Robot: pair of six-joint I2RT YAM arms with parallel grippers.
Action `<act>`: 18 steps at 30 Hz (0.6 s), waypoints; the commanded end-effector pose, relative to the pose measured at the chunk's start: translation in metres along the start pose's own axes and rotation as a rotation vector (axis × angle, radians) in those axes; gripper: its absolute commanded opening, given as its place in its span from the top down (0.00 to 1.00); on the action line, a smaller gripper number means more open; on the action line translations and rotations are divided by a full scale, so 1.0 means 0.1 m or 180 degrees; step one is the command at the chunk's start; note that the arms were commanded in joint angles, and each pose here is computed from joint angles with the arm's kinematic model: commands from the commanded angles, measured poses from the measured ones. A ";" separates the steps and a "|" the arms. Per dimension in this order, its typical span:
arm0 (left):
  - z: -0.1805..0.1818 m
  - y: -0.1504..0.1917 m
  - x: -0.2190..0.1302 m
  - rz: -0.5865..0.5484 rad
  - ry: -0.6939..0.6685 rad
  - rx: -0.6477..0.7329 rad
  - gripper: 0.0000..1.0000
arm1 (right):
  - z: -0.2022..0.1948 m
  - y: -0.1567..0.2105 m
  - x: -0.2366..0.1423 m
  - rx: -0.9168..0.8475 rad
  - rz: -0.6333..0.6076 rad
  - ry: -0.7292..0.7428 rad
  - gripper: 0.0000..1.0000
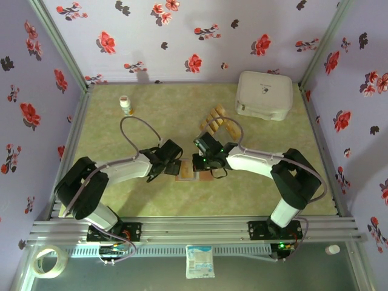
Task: Put the credit cards into the card holder
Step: Insert the credit card into the card slot.
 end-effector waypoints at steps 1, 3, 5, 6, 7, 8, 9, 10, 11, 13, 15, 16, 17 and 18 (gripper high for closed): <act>0.10 0.12 -0.03 0.0072 -0.0115 -0.0020 0.01 | -0.08 0.05 0.06 0.0077 0.0028 0.0069 1.00; 0.12 0.15 -0.01 0.0092 -0.0147 -0.0027 0.01 | -0.10 0.07 0.09 0.0083 0.0059 0.0087 1.00; 0.13 0.18 0.01 0.0120 -0.0165 -0.0019 0.01 | -0.12 0.09 0.13 0.0087 0.0092 0.0100 1.00; 0.13 0.19 0.02 0.0135 -0.0170 -0.0016 0.01 | -0.11 0.09 0.14 0.0085 0.0097 0.0094 1.00; 0.13 0.20 0.03 0.0151 -0.0180 -0.0007 0.01 | -0.11 0.09 0.15 0.0089 0.0111 0.0092 1.00; 0.13 0.21 0.05 0.0164 -0.0185 0.0000 0.01 | -0.11 0.10 0.17 0.0086 0.0125 0.0091 1.00; 0.13 0.21 0.06 0.0166 -0.0189 0.0003 0.01 | -0.11 0.09 0.18 0.0088 0.0130 0.0090 1.00; 0.12 0.22 0.07 0.0168 -0.0188 0.0008 0.01 | -0.11 0.10 0.19 0.0093 0.0140 0.0089 1.00; 0.12 0.22 0.07 0.0164 -0.0180 0.0013 0.01 | -0.11 0.10 0.20 0.0093 0.0149 0.0088 1.00; 0.11 0.23 0.09 0.0162 -0.0167 0.0030 0.01 | -0.11 0.10 0.22 0.0097 0.0156 0.0084 1.00; 0.10 0.23 0.10 0.0168 -0.0148 0.0038 0.01 | -0.10 0.11 0.24 0.0098 0.0171 0.0074 1.00; 0.09 0.23 0.11 0.0171 -0.0141 0.0047 0.01 | -0.09 0.11 0.25 0.0097 0.0172 0.0067 1.00; 0.08 0.23 0.12 0.0181 -0.0134 0.0055 0.01 | -0.09 0.11 0.26 0.0097 0.0179 0.0064 1.00; 0.07 0.24 0.13 0.0186 -0.0120 0.0057 0.00 | -0.08 0.10 0.27 0.0095 0.0179 0.0058 1.00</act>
Point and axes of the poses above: each hand's point on the last joint's axis, 136 mm out from that joint toward the fingers, its own x axis out along the fingers, its own z axis along the line the jaws close on, y = z × x, the point moved 4 cm from there along -x, back along the fingers
